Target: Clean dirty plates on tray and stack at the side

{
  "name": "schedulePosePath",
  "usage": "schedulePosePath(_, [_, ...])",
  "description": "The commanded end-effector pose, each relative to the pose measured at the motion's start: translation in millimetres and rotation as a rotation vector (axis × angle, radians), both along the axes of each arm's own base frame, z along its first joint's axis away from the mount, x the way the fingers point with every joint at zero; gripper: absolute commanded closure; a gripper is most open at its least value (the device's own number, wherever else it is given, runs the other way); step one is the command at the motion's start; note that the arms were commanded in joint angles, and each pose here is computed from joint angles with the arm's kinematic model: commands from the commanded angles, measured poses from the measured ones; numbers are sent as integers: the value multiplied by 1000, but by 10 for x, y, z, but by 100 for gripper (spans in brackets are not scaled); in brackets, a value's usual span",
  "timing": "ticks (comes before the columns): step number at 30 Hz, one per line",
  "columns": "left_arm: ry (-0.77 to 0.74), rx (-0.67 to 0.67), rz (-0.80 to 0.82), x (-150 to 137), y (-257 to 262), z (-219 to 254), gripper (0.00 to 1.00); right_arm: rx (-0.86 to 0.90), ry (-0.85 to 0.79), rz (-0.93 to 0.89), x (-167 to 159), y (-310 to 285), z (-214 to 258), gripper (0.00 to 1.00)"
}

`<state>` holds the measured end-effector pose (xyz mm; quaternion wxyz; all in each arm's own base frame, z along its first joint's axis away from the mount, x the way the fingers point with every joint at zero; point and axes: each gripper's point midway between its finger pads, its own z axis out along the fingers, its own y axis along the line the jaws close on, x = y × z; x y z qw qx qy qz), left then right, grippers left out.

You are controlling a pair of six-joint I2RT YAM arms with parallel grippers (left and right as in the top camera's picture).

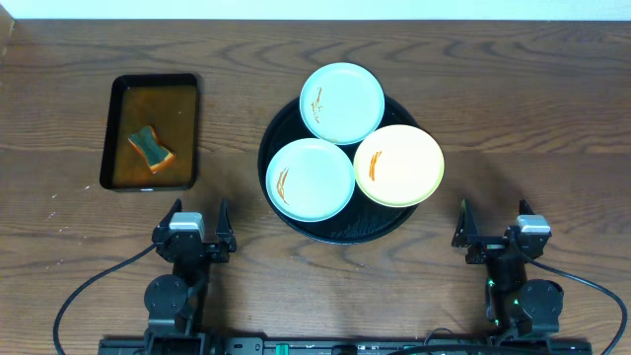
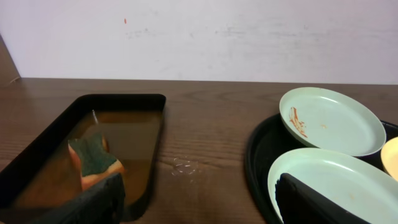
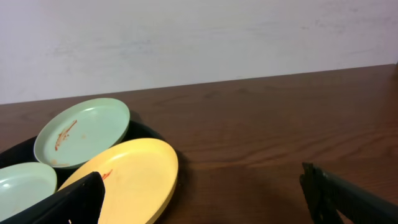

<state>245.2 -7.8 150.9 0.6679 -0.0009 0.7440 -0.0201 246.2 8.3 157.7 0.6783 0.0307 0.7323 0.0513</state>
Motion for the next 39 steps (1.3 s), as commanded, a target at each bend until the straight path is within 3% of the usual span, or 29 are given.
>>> schedulePosePath(1, [59, 21, 44, -12, 85, -169, 22, -12, 4, -30, 2, -69, -21, 1])
schedulePosePath(8, [44, -18, 8, -7, 15, -131, 22, -12, 4, -30, 2, -69, -21, 1])
schedulePosePath(10, [29, -168, -163, -33, -304, -46, 22, -12, 4, -30, 2, -69, -21, 1])
schedulePosePath(13, [13, -383, -618, -353, -1016, 270, 22, -12, 4, -30, 2, -69, -21, 1])
schedulePosePath(15, [-35, -370, -740, -486, -1156, 426, 22, -12, 4, -30, 2, -69, -21, 1])
schedulePosePath(17, [-188, -309, -906, -739, -1303, 823, 22, -12, 4, -30, 2, -69, -21, 1])
schedulePosePath(18, [-237, -311, -911, -790, -1293, 1015, 21, -12, 4, -30, 2, -69, -21, 1])
schedulePosePath(22, [-248, -235, -750, -705, -1093, 1505, 22, -12, 4, -30, 2, -69, -21, 1])
schedulePosePath(23, [-168, -162, -594, -558, -890, 1611, 21, -12, 4, -30, 2, -69, -21, 1])
schedulePosePath(27, [173, -101, -136, -298, -154, 1626, 22, -12, 4, -30, 2, -69, -21, 1])
schedulePosePath(29, [365, -113, -23, -245, 52, 1664, 22, -12, 4, -30, 2, -69, -21, 1])
schedulePosePath(33, [605, -230, -181, -58, -210, 1868, 21, -12, 4, -30, 2, -69, -21, 1])
schedulePosePath(35, [615, -227, -167, 110, -160, 1920, 21, -12, 4, -30, 2, -69, -21, 1])
schedulePosePath(39, [764, -249, 130, 469, 332, 1825, 22, -12, 4, -30, 2, -69, -21, 1])
